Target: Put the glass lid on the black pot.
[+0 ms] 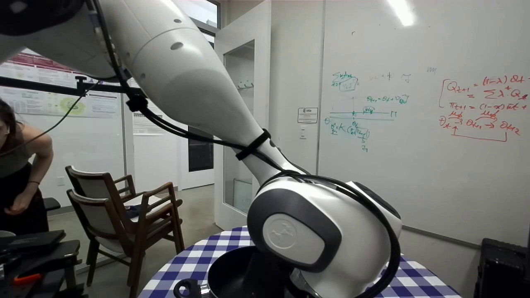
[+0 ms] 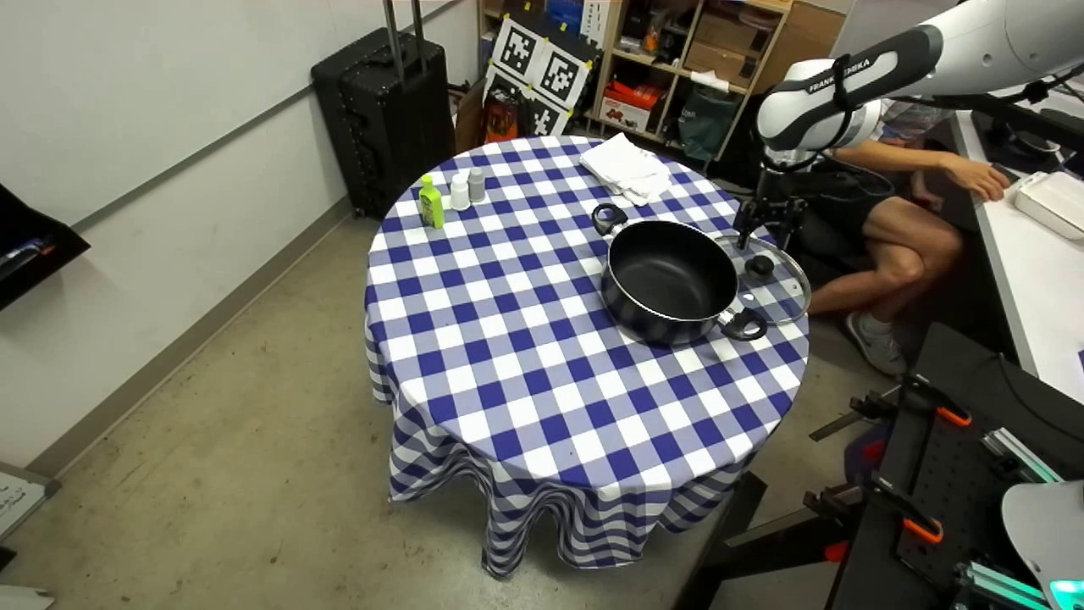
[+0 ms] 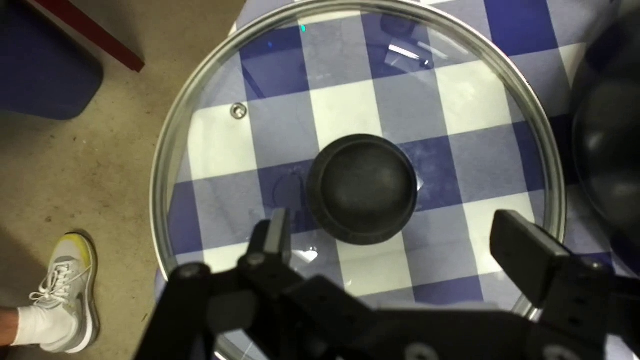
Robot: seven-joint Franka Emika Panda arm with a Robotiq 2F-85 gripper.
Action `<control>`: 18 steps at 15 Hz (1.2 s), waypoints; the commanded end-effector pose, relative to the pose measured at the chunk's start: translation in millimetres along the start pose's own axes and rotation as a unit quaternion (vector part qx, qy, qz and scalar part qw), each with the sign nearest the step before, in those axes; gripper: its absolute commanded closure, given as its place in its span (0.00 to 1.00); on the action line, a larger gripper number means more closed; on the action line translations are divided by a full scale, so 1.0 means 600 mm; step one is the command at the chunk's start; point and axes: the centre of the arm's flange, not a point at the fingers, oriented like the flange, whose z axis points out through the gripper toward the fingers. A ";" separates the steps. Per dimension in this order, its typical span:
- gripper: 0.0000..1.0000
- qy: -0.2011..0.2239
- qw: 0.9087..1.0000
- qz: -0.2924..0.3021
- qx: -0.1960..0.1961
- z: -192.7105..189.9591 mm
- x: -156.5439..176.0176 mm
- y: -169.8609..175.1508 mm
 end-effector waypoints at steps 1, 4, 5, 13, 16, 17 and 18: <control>0.00 -0.027 1.000 -0.010 -0.007 0.013 0.021 -0.015; 0.00 -0.054 0.998 -0.011 -0.011 0.040 0.026 -0.024; 0.00 -0.063 0.998 -0.008 -0.015 0.050 0.026 -0.024; 0.00 -0.075 0.997 0.021 -0.020 0.072 0.033 0.001; 0.00 -0.063 0.997 0.030 -0.018 0.056 0.035 0.008; 0.00 -0.060 0.998 0.030 -0.016 0.052 0.034 0.010; 0.00 -0.059 0.998 0.028 -0.014 0.049 0.033 0.011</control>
